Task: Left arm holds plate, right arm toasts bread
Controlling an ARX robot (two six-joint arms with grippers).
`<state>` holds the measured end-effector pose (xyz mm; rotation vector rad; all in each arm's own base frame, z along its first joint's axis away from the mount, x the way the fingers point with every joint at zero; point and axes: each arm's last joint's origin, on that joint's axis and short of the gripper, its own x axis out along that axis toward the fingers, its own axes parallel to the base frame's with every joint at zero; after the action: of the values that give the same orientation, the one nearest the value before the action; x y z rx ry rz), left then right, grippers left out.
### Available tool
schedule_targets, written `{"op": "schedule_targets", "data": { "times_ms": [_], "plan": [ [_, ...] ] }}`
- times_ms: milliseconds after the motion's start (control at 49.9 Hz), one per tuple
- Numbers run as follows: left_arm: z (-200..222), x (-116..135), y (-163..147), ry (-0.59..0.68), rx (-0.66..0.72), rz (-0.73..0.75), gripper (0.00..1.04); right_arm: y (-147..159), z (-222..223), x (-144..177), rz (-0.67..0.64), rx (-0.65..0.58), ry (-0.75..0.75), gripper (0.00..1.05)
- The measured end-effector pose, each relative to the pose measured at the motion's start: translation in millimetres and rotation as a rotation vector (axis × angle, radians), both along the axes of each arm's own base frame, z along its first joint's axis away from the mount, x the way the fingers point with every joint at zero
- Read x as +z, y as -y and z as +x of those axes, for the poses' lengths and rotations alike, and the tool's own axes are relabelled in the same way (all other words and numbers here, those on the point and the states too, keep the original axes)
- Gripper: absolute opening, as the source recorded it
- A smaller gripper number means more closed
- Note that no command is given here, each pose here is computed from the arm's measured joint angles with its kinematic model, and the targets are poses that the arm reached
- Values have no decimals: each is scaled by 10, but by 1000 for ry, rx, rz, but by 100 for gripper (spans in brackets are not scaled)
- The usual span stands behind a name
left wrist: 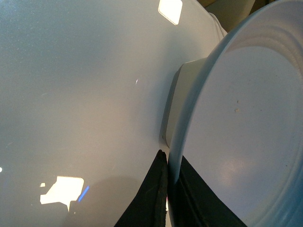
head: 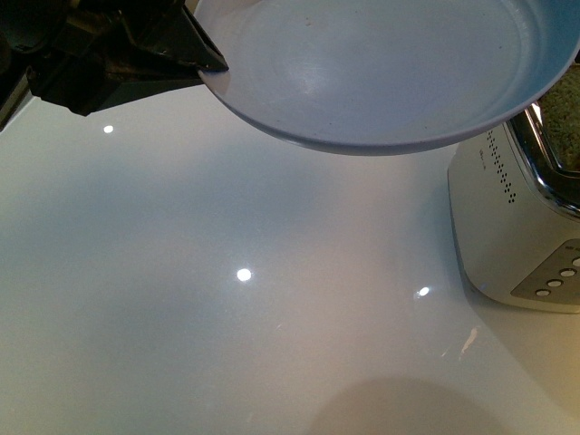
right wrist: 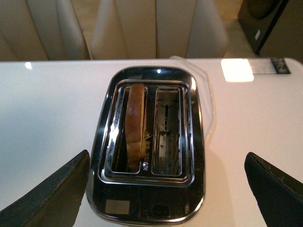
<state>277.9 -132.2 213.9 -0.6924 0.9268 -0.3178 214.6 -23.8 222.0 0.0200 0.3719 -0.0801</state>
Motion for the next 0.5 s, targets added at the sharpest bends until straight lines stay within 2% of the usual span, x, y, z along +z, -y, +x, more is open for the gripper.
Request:
{"op": "schedule_targets", "data": {
  "times_ms": [120, 180, 341, 461, 501],
  "plan": [
    [0, 0, 0, 0, 1, 0, 3, -2, -192, 40, -8, 55, 253, 83],
    [-1, 0, 2, -1, -2, -1, 3, -40, -287, 11, -22, 76, 361, 71],
    [0, 0, -1, 0, 0, 0, 3, -88, -419, -155, -21, 75, 359, 48],
    [0, 0, 0, 0, -1, -1, 3, -168, -542, -254, -25, 53, 363, 21],
    [0, 0, 0, 0, -1, -1, 3, -194, -564, -272, -24, 61, 363, 16]
  ]
}}
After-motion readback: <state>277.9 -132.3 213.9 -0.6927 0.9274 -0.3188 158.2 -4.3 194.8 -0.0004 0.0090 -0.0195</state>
